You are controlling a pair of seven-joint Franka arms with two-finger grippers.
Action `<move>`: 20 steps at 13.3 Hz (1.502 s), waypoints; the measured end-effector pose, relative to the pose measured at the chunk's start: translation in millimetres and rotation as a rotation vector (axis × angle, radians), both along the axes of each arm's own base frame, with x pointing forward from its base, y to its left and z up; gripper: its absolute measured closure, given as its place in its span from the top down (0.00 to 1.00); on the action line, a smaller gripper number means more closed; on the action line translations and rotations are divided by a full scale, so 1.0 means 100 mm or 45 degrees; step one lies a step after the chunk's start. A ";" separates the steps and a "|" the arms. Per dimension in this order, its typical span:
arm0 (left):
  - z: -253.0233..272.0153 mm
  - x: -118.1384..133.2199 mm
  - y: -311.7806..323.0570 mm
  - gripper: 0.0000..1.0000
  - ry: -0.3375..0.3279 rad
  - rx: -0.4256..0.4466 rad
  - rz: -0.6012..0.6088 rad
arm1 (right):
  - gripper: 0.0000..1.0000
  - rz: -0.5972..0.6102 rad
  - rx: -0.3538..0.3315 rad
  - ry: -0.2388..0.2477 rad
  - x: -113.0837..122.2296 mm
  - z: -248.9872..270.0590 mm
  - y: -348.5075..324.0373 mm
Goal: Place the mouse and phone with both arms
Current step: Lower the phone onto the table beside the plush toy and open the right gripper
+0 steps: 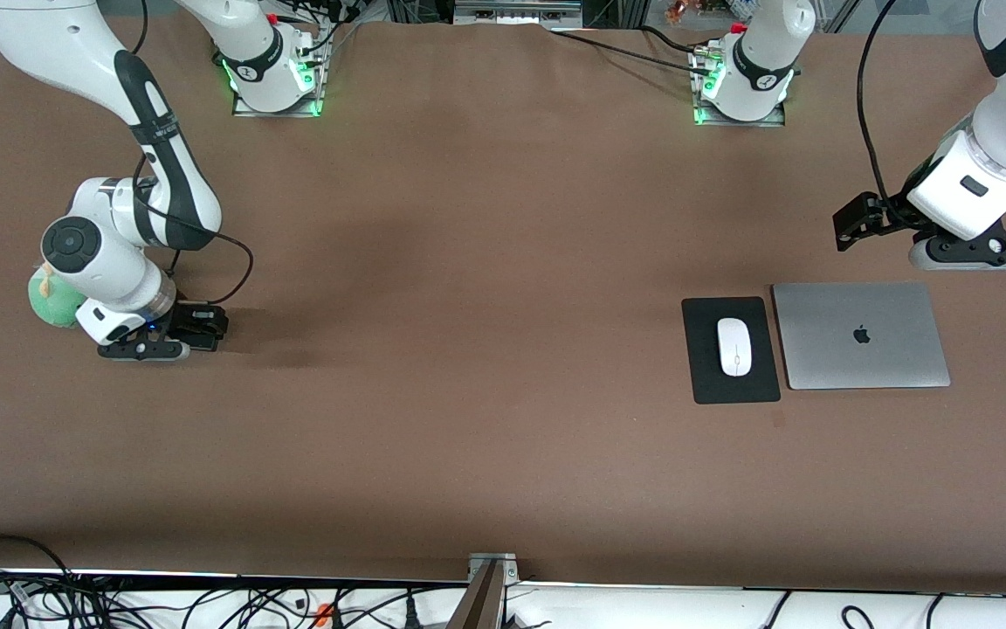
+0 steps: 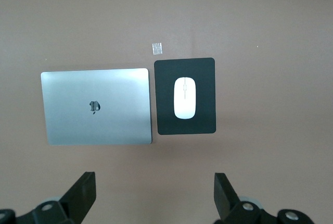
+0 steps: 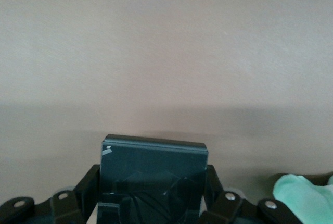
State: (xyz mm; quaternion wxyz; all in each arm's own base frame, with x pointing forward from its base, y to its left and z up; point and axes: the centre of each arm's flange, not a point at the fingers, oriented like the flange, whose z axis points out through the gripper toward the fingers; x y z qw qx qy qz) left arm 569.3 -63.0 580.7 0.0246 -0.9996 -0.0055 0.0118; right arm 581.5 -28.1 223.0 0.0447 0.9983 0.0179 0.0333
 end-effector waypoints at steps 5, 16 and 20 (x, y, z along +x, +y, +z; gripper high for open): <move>0.00 0.00 0.00 1.00 0.000 0.000 0.000 | 0.81 0.014 -0.001 -0.052 -0.16 -0.21 -0.21; 0.00 0.00 0.00 1.00 0.000 0.000 -0.002 | 1.00 0.030 -0.003 -0.035 -0.17 -0.42 -0.25; 0.00 0.00 0.00 1.00 -0.001 0.000 -0.002 | 1.00 -0.033 0.085 0.050 0.08 0.29 -0.08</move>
